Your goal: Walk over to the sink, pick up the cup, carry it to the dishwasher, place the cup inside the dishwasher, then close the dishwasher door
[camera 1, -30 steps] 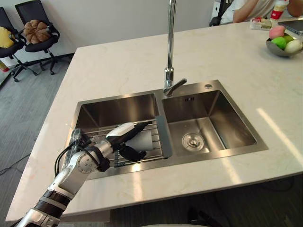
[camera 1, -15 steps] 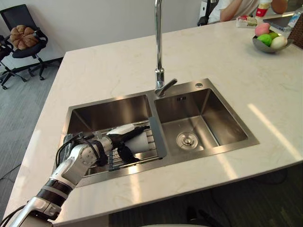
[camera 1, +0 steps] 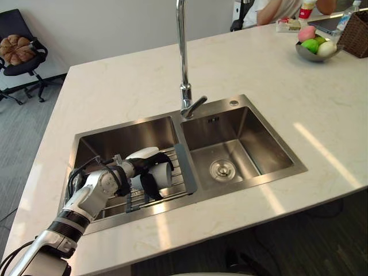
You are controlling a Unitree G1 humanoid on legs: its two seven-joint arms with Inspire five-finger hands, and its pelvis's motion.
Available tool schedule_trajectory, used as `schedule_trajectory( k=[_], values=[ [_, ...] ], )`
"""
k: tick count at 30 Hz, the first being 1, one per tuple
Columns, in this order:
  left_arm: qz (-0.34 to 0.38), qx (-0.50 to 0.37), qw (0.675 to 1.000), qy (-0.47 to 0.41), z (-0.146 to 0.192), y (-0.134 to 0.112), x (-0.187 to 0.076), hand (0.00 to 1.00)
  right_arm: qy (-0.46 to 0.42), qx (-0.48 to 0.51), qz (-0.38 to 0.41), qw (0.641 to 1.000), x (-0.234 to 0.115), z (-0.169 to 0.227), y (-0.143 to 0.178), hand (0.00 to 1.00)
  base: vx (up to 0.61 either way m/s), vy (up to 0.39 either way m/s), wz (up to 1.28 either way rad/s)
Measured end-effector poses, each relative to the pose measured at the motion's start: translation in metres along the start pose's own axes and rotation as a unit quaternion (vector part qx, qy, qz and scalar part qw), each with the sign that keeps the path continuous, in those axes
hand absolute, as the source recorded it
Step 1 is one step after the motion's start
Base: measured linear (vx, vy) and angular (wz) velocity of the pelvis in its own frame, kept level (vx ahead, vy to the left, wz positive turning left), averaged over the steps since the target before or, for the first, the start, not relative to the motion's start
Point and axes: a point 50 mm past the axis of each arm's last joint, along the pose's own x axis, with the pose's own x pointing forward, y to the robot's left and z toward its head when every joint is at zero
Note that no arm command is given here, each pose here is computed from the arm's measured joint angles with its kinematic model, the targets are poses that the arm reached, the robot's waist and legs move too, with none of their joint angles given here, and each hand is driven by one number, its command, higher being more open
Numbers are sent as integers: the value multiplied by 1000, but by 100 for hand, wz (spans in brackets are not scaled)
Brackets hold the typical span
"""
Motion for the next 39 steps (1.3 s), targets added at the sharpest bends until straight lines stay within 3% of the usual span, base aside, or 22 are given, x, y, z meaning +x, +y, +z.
schedule_trajectory(
  k=[9, 14, 20, 23, 28, 32, 39],
  values=[
    [75, -2, 995, -65, 18, -13, -9, 0, 2, -6, 1, 1000, -1, 1, -4, 100, -26, -1, 18],
    [159, -49, 980, -108, 32, 0, -28, 0, 4, -15, 3, 1000, -3, 3, -7, 100, -42, -3, 22],
    [277, -155, 921, -225, 74, 27, -65, 0, 17, -29, -11, 999, -5, 1, -17, 100, -81, -10, 45],
    [332, -193, 896, -221, 68, 33, -83, 0, 25, -37, -18, 999, -5, -1, -19, 100, -163, 2, 40],
    [485, -273, 813, -171, 29, 42, -126, 0, 33, -33, -26, 999, -6, -5, -24, 100, -81, -35, 28],
    [515, -328, 775, -165, 15, 36, -141, 0, 37, -7, -32, 999, -8, -13, -30, 100, -39, -33, 54],
    [512, -392, 732, -220, 18, 38, -136, 0, 19, 62, -59, 996, -19, -28, -54, 100, 89, 85, 143]
  ],
)
